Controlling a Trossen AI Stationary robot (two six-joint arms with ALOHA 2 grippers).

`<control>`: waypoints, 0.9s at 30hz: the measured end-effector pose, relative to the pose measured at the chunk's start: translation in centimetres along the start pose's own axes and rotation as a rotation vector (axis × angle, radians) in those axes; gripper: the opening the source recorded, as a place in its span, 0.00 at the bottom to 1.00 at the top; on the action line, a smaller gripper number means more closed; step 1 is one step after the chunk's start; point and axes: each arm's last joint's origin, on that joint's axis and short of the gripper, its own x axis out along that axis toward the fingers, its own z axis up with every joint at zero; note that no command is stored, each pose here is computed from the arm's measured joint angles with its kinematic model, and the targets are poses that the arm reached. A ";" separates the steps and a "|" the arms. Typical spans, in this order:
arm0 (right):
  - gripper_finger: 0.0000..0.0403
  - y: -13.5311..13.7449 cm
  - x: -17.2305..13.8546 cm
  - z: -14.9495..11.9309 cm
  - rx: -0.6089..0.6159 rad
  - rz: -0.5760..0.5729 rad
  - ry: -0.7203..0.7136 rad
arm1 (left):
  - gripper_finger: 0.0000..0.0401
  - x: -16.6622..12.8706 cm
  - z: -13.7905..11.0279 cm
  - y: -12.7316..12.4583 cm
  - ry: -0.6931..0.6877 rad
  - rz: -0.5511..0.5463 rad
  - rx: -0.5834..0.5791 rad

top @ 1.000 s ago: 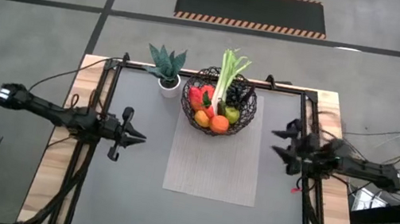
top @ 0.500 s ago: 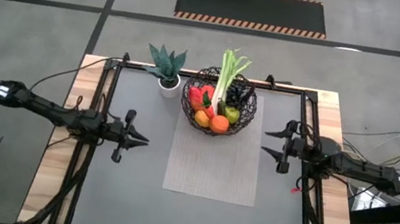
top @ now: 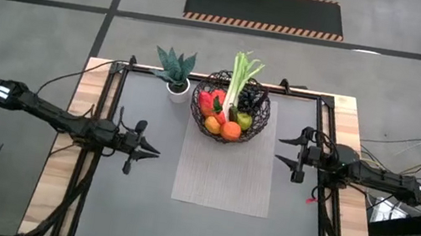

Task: Build produce basket
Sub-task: Return to Home Position

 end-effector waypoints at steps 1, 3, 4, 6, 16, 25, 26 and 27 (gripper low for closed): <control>0.59 0.0 0.0 0.0 0.000 0.000 0.000 | 0.07 0.1 -0.1 0.0 0.010 0.000 0.001; 0.59 0.0 0.0 0.0 0.000 0.000 -0.001 | 0.07 0.2 -0.3 0.0 0.033 0.001 0.003; 0.59 0.0 0.0 0.0 0.000 0.000 0.000 | 0.07 0.2 -0.4 0.0 0.040 0.001 0.003; 0.59 0.0 0.0 0.0 0.000 0.000 0.000 | 0.07 0.4 -0.7 0.0 0.063 0.001 0.005; 0.59 0.0 0.0 0.0 0.000 0.000 0.000 | 0.07 1.0 -2.0 0.0 0.180 0.003 0.016; 0.59 0.0 0.0 0.0 0.000 0.000 0.000 | 0.07 1.4 -3.3 -0.1 0.293 0.006 0.025; 0.59 0.0 0.0 0.0 0.000 0.000 0.000 | 0.07 1.4 -3.4 -0.1 0.305 0.006 0.026; 0.59 0.0 0.0 0.0 0.000 0.000 0.000 | 0.07 1.4 -3.6 -0.1 0.317 0.006 0.027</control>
